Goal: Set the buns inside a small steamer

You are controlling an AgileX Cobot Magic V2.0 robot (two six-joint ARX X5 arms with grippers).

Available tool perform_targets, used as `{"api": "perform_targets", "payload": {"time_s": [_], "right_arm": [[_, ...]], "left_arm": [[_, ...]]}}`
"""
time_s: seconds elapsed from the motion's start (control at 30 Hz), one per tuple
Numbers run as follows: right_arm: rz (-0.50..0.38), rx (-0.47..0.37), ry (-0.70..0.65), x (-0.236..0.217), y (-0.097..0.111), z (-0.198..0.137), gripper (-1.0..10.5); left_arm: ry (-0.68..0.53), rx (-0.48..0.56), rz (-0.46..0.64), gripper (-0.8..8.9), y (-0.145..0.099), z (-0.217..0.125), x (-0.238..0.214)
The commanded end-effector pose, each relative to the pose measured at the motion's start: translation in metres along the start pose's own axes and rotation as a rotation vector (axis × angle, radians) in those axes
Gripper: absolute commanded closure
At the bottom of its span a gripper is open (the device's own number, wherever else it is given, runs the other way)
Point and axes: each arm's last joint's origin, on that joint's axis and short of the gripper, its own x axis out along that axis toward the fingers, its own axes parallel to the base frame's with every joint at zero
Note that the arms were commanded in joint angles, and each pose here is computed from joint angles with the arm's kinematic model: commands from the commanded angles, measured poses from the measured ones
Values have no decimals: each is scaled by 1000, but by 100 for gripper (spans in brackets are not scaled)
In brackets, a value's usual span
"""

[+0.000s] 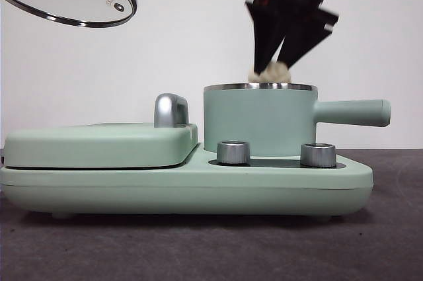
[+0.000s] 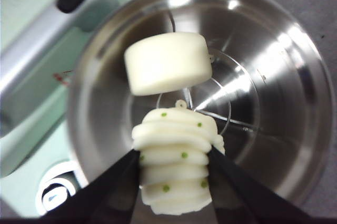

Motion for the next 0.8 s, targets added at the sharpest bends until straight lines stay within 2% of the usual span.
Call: {"api": "perform_targets", "payload": {"time_s": [0.03,0.23,0.33,0.43,0.53,0.67,0.8], "right_arm": [[-1,-16,12,15,-3,6,763],[-17,-9,48,37,-7,6,757],[-25,-31,47,40,-8,6,647],[-30,-38,-9,26,-6,14,645],[-30,-28,-38,-11,-3,20,644],[41,-60,-202,-58,12,11,645],[72,-41,-365,-70,27,-35,645]], "left_arm": [[-38,4,-3,796,-1,7,-1],[-37,4,-3,796,-1,7,-1],[-37,4,-3,796,-1,7,-1],[-38,4,-3,797,-1,7,-1],[-37,4,-3,796,-1,7,-1],[-30,3,-3,796,-1,6,-1],[-20,1,-4,796,-1,5,-1]]}}
